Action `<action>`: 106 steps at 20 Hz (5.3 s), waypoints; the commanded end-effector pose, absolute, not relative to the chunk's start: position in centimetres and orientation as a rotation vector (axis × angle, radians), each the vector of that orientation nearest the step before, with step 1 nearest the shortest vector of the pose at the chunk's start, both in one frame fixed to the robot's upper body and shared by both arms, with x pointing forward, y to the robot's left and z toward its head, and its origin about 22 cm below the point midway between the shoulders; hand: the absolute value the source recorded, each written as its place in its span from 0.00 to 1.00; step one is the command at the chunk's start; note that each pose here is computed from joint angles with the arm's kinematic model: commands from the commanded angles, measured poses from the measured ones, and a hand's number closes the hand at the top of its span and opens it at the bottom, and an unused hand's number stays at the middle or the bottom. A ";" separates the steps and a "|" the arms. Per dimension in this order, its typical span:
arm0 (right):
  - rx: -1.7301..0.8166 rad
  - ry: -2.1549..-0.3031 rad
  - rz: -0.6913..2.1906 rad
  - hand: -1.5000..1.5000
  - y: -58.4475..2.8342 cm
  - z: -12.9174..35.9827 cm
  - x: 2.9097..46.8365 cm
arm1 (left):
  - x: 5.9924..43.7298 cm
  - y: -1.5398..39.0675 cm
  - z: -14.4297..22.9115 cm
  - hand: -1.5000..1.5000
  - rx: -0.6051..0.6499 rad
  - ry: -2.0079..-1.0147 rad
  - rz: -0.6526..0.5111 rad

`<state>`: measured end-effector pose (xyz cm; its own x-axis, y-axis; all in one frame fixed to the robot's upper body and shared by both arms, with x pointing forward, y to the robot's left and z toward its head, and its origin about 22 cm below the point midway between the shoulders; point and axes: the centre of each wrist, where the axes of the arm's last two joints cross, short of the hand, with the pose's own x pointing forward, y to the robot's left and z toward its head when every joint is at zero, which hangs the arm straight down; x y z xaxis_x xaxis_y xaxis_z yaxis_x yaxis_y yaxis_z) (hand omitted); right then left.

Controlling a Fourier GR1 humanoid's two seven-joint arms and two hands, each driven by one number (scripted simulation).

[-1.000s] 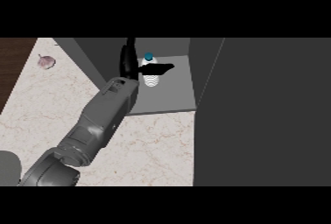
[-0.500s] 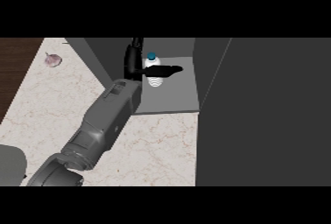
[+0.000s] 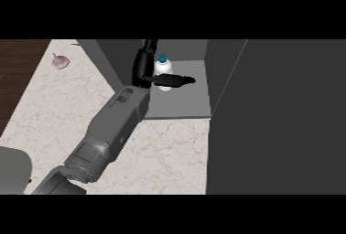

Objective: Pick up the bottled water, place it into the cabinet and close the cabinet

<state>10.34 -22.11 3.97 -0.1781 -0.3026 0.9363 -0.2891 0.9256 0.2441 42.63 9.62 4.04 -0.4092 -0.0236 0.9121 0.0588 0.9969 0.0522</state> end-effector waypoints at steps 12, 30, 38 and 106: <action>0.418 -1.751 -0.035 0.00 -21.1 4.1 9.6 | 37.6 11.5 1.1 0.00 -0.260 -1.911 0.077; 0.484 -1.676 0.280 1.00 -21.5 6.6 8.5 | 18.9 14.5 5.5 0.00 -0.434 -1.922 0.130; 0.635 -1.649 0.538 1.00 -19.1 7.9 8.7 | 12.4 20.0 7.7 0.00 -0.324 -1.967 0.182; 0.862 -1.484 0.512 1.00 -6.8 17.7 37.7 | 1.3 36.7 12.1 0.00 -0.353 -1.982 0.243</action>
<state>35.78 -10.20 15.29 0.0350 -0.1747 0.9840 -0.7834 0.6065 0.1356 0.87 36.83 11.76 -0.4091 0.3455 0.8445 0.1197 0.9379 -0.3257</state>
